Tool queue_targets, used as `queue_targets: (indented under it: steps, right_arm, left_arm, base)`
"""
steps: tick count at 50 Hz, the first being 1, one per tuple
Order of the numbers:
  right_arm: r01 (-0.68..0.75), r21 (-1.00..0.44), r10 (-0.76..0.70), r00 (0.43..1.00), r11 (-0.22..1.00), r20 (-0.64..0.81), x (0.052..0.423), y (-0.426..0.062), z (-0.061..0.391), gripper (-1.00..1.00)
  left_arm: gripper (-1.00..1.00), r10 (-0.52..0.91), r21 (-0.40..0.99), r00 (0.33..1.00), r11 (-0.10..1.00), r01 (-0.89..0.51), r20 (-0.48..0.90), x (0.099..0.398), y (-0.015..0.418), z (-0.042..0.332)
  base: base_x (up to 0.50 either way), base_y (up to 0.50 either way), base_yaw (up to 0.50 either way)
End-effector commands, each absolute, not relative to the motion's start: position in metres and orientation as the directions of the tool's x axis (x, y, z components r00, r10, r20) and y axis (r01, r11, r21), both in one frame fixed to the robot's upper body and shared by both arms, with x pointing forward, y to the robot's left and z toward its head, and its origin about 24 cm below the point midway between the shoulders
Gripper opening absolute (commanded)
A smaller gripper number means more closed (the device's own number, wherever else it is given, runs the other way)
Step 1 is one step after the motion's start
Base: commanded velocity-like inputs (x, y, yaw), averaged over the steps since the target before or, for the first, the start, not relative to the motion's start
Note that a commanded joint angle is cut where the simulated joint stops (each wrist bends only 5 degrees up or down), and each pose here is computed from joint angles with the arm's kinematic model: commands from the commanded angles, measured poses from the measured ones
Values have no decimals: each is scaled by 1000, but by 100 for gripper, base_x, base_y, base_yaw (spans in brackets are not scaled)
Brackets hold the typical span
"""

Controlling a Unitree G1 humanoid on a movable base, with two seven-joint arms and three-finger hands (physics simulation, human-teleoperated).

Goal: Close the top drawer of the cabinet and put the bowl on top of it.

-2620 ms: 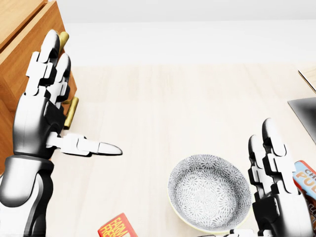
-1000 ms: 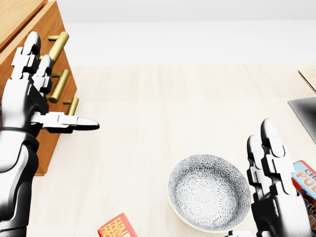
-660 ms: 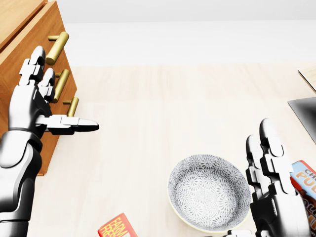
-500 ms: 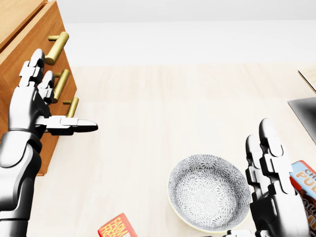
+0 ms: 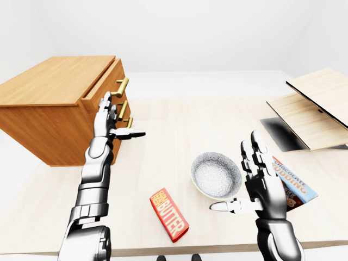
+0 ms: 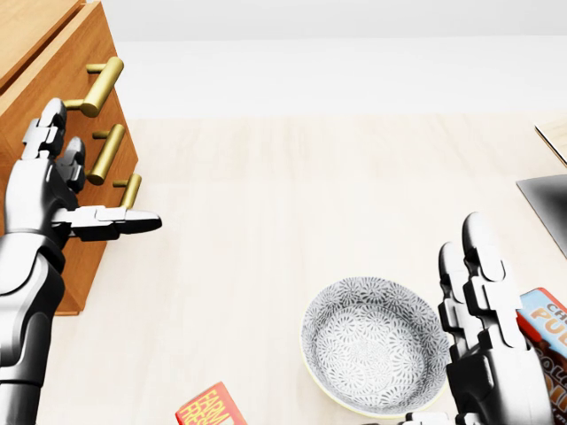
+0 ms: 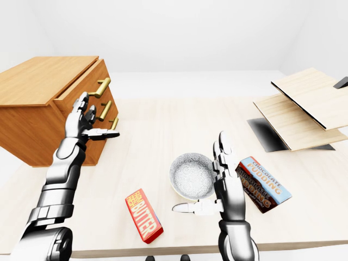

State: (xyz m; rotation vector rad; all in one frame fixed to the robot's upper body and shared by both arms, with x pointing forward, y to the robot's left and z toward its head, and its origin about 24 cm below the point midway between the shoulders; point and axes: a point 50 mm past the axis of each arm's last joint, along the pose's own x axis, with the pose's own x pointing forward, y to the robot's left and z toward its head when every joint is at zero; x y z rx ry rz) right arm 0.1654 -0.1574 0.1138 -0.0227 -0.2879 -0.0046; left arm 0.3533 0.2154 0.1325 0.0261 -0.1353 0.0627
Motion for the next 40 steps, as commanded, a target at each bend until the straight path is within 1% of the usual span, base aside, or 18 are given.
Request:
queue_targets:
  steps: [1,16,40]
  right_arm:
    - [10,-23,-3,959,1000,284,166,-158,114,100]
    - [6,-21,0,958,1000,287,164,-158,114,100]
    - [4,-23,3,958,1000,287,163,-157,114,100]
  left_arm:
    - [100,76,13,990,997,-78,123,355,220,131]
    - [100,113,-16,989,994,-112,97,360,231,131]
    - [100,151,-52,982,988,-145,114,359,244,138]
  base:
    - [0,0,0]
    - [0,0,0]
    - [0,0,0]
